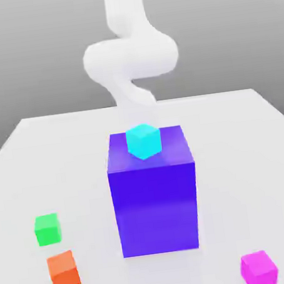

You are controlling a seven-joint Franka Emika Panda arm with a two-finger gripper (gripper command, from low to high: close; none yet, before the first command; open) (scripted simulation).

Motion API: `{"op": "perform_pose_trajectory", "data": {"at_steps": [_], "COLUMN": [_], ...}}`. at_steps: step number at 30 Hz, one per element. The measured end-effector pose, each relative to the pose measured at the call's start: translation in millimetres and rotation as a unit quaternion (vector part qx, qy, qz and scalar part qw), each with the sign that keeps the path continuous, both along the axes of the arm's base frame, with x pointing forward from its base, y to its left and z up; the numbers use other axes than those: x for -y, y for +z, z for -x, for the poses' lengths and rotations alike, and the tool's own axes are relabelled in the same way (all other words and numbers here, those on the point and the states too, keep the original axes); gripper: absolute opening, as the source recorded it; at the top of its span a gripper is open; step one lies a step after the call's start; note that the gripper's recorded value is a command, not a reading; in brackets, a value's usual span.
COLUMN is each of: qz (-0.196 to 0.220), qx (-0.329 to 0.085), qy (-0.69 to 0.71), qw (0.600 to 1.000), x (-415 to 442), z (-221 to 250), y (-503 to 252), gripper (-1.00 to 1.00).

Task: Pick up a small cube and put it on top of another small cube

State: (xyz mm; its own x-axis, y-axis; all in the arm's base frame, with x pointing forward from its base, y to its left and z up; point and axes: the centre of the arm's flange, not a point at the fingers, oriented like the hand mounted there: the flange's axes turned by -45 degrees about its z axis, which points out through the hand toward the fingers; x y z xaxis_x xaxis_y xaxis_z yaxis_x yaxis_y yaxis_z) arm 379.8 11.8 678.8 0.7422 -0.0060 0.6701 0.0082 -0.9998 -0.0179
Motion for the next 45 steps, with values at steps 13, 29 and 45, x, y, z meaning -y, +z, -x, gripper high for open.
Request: {"op": "perform_pose_trajectory", "data": {"at_steps": [13,29,45], "qz": [0.0,0.041,0.045], "qx": [-0.171,-0.353,-0.352], "qy": [0.045,0.083,0.091], "qw": [0.984,0.931,0.93], "x": [-82,-172,-173], "z": [-114,-98,-101], "y": [-208,-496,-493], "gripper": [0.0,0.0,-1.0]}}
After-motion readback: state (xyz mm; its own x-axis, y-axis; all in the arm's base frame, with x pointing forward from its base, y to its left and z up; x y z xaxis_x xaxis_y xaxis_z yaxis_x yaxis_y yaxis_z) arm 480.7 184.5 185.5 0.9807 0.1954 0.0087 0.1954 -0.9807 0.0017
